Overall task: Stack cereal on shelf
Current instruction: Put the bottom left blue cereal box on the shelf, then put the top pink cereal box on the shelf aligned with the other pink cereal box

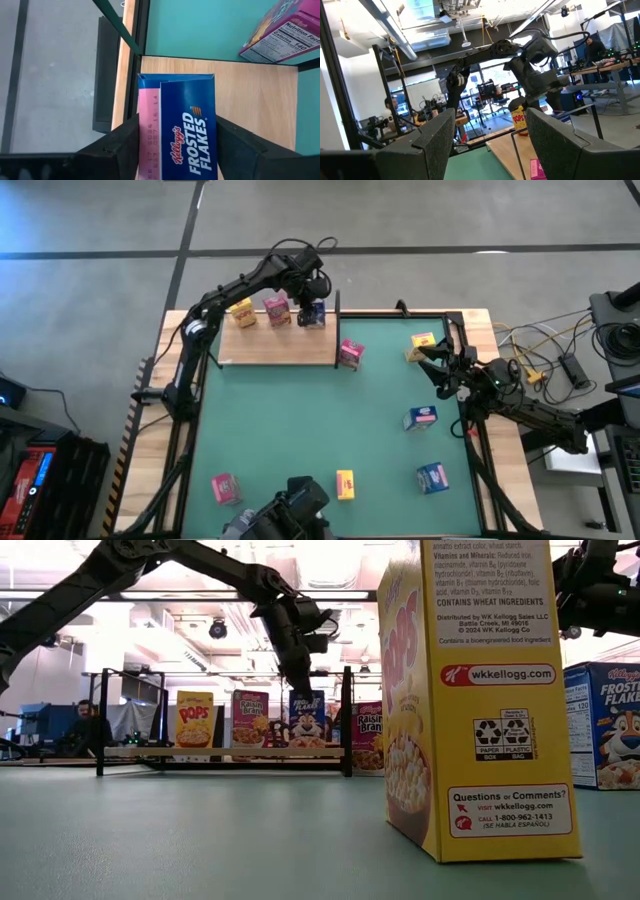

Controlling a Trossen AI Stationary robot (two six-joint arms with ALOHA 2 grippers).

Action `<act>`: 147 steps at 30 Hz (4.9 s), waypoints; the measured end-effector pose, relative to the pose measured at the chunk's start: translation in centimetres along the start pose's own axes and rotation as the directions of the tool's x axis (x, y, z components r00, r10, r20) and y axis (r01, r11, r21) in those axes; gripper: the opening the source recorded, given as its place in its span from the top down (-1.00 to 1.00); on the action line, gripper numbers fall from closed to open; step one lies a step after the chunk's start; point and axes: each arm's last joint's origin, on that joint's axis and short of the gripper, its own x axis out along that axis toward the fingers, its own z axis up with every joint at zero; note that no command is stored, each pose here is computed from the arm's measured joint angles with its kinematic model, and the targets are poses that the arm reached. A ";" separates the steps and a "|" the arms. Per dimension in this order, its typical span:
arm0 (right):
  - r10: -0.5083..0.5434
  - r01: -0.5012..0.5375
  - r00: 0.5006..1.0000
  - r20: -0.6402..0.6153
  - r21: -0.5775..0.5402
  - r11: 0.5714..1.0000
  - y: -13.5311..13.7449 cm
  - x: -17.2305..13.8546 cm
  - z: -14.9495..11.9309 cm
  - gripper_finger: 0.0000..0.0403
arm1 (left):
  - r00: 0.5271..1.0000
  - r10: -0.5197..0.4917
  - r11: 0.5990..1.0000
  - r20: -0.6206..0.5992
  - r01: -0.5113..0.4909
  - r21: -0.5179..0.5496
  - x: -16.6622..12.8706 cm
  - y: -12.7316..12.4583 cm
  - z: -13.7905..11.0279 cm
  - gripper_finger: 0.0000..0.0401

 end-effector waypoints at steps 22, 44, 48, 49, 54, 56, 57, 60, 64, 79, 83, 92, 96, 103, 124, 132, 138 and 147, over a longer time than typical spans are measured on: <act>0.000 0.000 1.000 0.000 0.000 1.000 0.0 0.0 0.0 -0.17 | 0.997 -0.042 0.994 -0.066 0.035 -0.102 -4.7 -0.6 -0.3 -0.13; 0.000 0.000 1.000 0.000 0.000 1.000 0.0 0.0 0.0 -0.17 | 0.993 0.096 0.953 0.076 -0.070 -0.295 -11.1 -12.9 -5.9 -0.13; 0.000 0.000 1.000 -0.001 0.000 1.000 0.0 0.0 0.0 -0.17 | 0.967 0.134 0.967 0.216 -0.080 -0.241 -10.0 -18.8 -7.9 -0.13; 0.000 0.000 1.000 -0.001 0.000 1.000 0.0 0.0 0.0 -0.17 | 0.955 0.150 0.969 0.257 -0.090 -0.232 -9.6 -20.1 -8.5 -0.13; 0.000 0.000 1.000 0.000 0.000 1.000 0.0 0.0 0.0 -0.17 | 0.851 0.207 0.960 0.482 -0.081 -0.269 -8.1 -25.2 -10.5 -0.13; 0.000 0.000 1.000 0.000 0.000 1.000 0.0 0.0 0.0 -0.17 | 0.796 0.224 0.960 0.563 -0.082 -0.267 -7.5 -26.8 -11.3 -0.13; 0.000 0.000 1.000 0.000 0.000 1.000 0.0 0.0 0.0 -0.17 | 0.768 0.235 0.960 0.596 -0.088 -0.264 -7.2 -27.5 -11.7 -0.13; 0.000 0.000 1.000 0.000 0.000 1.000 0.0 0.0 0.0 -0.17 | 0.702 0.254 0.957 0.665 -0.085 -0.276 -6.2 -28.9 -13.1 -0.13; 0.000 0.000 1.000 0.000 0.000 1.000 0.0 0.0 0.0 -0.17 | 0.664 0.217 0.965 0.716 -0.036 -0.259 -4.9 -30.1 -14.8 -0.13; 0.000 0.000 1.000 0.000 0.000 1.000 0.0 0.0 0.0 -0.17 | 0.456 0.076 0.994 0.887 0.036 -0.103 -1.1 -31.9 -17.6 -0.13; 0.000 0.000 1.000 -0.004 0.002 1.000 0.0 0.0 0.0 -0.17 | 0.398 0.104 0.990 0.911 0.049 -0.135 -0.8 -31.2 -17.8 -0.13; -0.016 0.017 0.999 -0.047 0.010 1.000 -0.2 0.0 -0.5 -0.17 | 0.358 0.027 0.987 0.933 0.136 -0.080 -1.1 -31.0 -18.0 -0.13; -0.016 0.016 0.999 -0.046 0.009 1.000 -0.2 0.0 -0.4 -0.17 | 0.347 0.013 0.987 0.938 0.145 -0.067 -1.2 -31.0 -17.9 -0.13; -0.016 0.016 0.999 -0.045 0.009 1.000 -0.2 0.0 -0.4 -0.17 | 0.343 0.014 0.987 0.939 0.144 -0.067 -1.2 -31.0 -17.9 -0.13; -0.069 0.069 0.998 -0.013 0.005 0.998 -0.3 0.0 -0.3 -0.17 | 0.403 0.200 0.965 0.893 0.077 -0.251 -0.5 -29.3 -18.0 -0.13; -0.088 0.088 0.996 -0.007 0.006 0.996 -0.3 0.0 -0.3 -0.17 | 0.425 0.197 0.966 0.884 0.072 -0.250 -0.2 -29.3 -18.1 -0.13; -0.078 0.078 0.997 0.021 0.002 0.997 -0.2 0.0 0.0 -0.17 | 0.449 0.195 0.973 0.872 0.022 -0.228 0.0 -29.4 -18.2 -0.13; -0.069 0.068 0.996 0.051 0.013 0.998 -0.1 0.0 0.3 -0.17 | 0.449 0.193 0.974 0.873 0.019 -0.225 0.0 -29.4 -18.2 -0.13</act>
